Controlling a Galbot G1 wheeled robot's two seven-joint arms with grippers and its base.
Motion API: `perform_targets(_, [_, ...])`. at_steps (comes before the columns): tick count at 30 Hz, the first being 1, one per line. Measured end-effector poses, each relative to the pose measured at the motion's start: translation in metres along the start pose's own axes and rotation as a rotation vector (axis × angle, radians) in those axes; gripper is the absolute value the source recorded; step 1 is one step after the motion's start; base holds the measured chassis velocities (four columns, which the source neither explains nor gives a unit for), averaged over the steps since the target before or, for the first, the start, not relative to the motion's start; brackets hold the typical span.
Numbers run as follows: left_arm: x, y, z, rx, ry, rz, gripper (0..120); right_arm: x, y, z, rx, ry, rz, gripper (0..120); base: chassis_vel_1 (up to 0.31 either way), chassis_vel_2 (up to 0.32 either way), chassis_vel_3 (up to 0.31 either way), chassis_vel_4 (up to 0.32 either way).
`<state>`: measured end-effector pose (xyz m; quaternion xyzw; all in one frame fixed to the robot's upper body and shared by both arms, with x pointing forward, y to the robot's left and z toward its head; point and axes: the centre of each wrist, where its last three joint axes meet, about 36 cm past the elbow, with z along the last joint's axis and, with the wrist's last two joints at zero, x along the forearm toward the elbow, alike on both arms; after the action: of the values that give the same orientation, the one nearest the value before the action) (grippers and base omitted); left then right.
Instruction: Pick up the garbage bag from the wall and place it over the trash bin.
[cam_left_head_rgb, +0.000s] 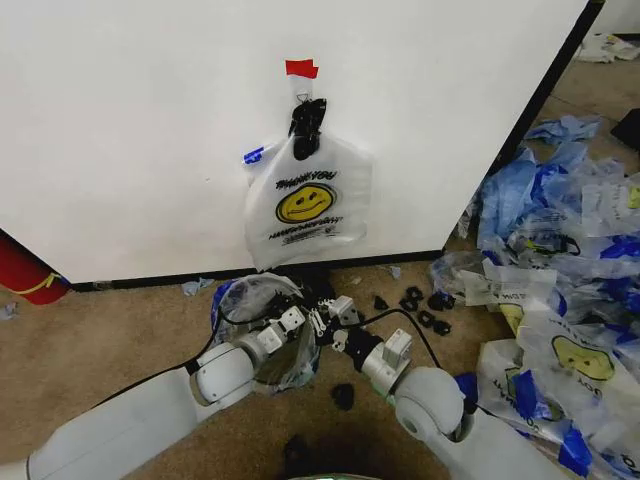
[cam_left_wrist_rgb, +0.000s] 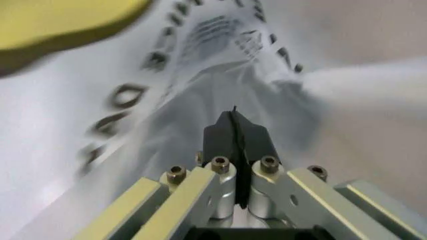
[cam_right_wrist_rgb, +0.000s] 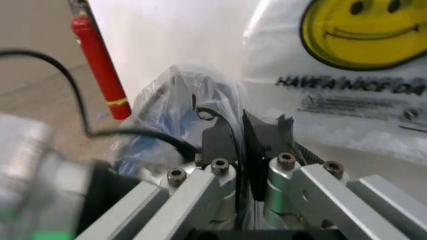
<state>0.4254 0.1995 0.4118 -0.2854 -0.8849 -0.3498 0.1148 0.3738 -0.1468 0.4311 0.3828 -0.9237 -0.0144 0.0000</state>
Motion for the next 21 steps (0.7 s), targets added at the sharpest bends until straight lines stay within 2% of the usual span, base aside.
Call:
perform_targets(15, [0.029,0.013,-0.002,-0.014,-0.013,-0.010,0,-0.006,-0.016,0.013,-0.013,0.011,0.051,0,0.000,0.000,0.000,0.000])
perform_targets(21, [0.054,0.030,0.001,-0.018,-0.010,-0.039,0,-0.005,-0.032,0.022,-0.014,0.015,0.100,0,0.000,0.000,0.000,0.000])
